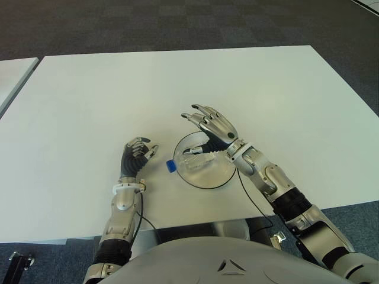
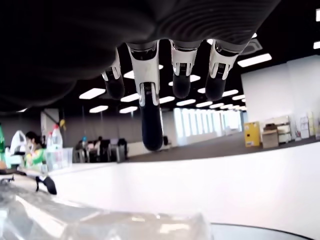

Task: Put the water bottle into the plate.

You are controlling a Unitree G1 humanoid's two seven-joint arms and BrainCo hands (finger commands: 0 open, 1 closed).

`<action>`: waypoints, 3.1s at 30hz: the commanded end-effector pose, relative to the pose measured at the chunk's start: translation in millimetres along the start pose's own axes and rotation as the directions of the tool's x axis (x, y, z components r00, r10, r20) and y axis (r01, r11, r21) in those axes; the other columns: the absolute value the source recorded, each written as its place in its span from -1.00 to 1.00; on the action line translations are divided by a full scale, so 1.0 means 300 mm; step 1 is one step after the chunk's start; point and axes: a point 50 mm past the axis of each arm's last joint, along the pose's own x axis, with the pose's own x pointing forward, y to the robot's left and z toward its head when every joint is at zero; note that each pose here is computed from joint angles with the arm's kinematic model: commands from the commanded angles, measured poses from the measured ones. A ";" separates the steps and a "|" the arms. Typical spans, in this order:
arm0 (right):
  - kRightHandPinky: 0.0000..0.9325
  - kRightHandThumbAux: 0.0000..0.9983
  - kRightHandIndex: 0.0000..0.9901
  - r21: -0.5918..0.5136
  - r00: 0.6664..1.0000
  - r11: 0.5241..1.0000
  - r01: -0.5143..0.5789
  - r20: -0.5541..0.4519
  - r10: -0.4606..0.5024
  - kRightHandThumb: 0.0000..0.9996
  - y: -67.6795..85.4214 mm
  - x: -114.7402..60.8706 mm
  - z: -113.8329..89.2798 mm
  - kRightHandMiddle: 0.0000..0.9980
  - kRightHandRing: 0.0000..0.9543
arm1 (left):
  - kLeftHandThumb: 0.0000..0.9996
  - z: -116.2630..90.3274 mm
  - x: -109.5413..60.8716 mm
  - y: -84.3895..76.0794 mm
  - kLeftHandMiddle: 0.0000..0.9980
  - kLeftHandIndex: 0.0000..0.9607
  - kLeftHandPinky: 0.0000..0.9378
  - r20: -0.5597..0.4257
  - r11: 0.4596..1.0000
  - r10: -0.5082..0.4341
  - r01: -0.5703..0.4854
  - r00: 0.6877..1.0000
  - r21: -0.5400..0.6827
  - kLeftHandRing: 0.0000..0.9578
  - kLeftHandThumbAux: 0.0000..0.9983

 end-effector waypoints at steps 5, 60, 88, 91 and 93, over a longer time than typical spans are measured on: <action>-1.00 -0.65 -1.00 0.195 0.988 0.971 0.141 -0.089 -0.126 -0.06 0.005 -0.035 -0.016 -1.00 -1.00 | 0.41 -0.023 -0.004 0.000 0.38 -0.09 0.38 -0.038 1.000 -0.024 0.024 0.999 0.015 0.41 0.44; -0.07 0.53 -0.32 0.699 0.705 0.095 0.709 -0.706 -0.062 -0.50 0.097 -0.340 -0.245 -0.30 -0.25 | 0.41 -0.017 -0.013 -0.005 0.37 -0.09 0.36 -0.062 1.000 0.015 -0.014 0.998 0.009 0.39 0.43; 0.40 0.46 -0.12 0.633 0.632 0.088 0.769 -0.774 0.043 0.41 0.167 -0.433 -0.255 0.28 0.34 | 0.41 -0.009 -0.021 -0.014 0.36 -0.09 0.34 -0.064 1.000 0.014 -0.016 0.998 -0.027 0.38 0.43; 0.49 0.46 -0.12 0.632 0.628 0.109 0.767 -0.774 0.074 0.41 0.175 -0.439 -0.253 0.33 0.40 | 0.41 -0.012 -0.020 -0.014 0.36 -0.09 0.35 -0.069 0.999 0.019 -0.021 0.997 -0.025 0.38 0.43; 0.59 0.46 -0.12 0.638 0.631 0.132 0.759 -0.770 0.092 0.41 0.180 -0.438 -0.244 0.41 0.49 | 0.41 -0.012 -0.020 -0.014 0.37 -0.09 0.36 -0.070 1.000 0.024 -0.025 0.997 -0.016 0.38 0.43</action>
